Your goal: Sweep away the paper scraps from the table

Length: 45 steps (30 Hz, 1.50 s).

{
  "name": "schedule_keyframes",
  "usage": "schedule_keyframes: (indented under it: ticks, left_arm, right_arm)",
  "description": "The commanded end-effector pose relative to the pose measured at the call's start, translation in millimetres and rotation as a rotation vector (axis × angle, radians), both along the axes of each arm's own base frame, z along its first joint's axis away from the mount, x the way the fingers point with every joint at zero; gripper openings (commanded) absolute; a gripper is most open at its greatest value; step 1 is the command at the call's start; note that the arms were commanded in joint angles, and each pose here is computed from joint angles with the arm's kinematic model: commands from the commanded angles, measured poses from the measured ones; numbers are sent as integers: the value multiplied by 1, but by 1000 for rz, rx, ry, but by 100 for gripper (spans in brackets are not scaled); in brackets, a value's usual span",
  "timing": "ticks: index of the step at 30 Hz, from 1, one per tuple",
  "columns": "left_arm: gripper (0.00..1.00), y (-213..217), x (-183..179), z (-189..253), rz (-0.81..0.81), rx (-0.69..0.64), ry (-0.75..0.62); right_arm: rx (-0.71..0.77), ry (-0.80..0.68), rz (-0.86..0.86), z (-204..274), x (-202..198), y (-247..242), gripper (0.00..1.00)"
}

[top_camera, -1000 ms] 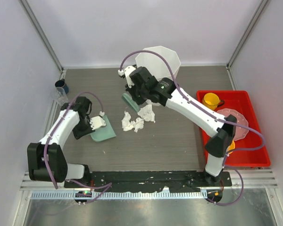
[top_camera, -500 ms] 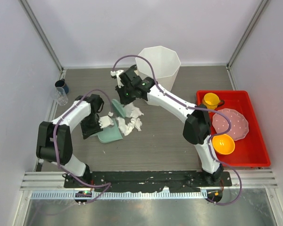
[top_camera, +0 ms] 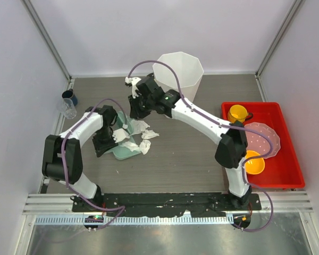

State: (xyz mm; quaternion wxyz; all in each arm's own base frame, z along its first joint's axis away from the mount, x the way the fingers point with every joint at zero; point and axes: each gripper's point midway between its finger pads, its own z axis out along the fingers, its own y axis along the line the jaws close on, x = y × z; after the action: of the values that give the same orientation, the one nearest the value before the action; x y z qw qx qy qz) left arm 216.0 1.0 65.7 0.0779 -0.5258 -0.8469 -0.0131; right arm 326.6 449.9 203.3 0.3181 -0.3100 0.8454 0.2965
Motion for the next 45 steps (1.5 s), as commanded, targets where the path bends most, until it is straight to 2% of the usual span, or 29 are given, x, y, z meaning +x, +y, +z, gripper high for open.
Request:
schedule_keyframes:
  ticks: [1, 5, 10, 15, 20, 25, 30, 35, 41, 45]
  left_arm:
    - [0, -6, 2, 7, -2, -38, -53]
    - [0, -2, -1, 4, -29, -24, -61]
    - [0, -1, -12, 4, -119, 14, -68]
    - [0, -6, -22, 1, -165, 16, -38]
    - [0, -13, -25, -3, -188, 15, -26]
    - [0, -19, -24, -4, -192, -5, -34]
    - [0, -23, -17, -12, -171, -15, -68]
    - [0, -38, -15, -12, -117, -97, -99]
    - [0, -40, -23, 12, -40, -199, -151]
    - [0, -38, -27, 28, 24, -257, -191]
  right_arm:
    - [99, -213, -43, 99, -7, -27, 1]
    - [46, -233, -102, 100, -15, -57, 1]
    - [-131, -159, -174, 55, -41, -102, 1]
    - [-155, -93, -221, 32, -75, -129, 1]
    - [-187, -27, -198, -1, -88, -132, 1]
    - [-128, -34, -102, -16, -82, -100, 1]
    - [-120, -101, -18, -2, -78, -55, 1]
    - [-117, -169, 88, 19, -97, -20, 1]
    - [-215, -274, -68, 36, -77, -62, 1]
    - [-191, -357, -159, 76, -72, -89, 1]
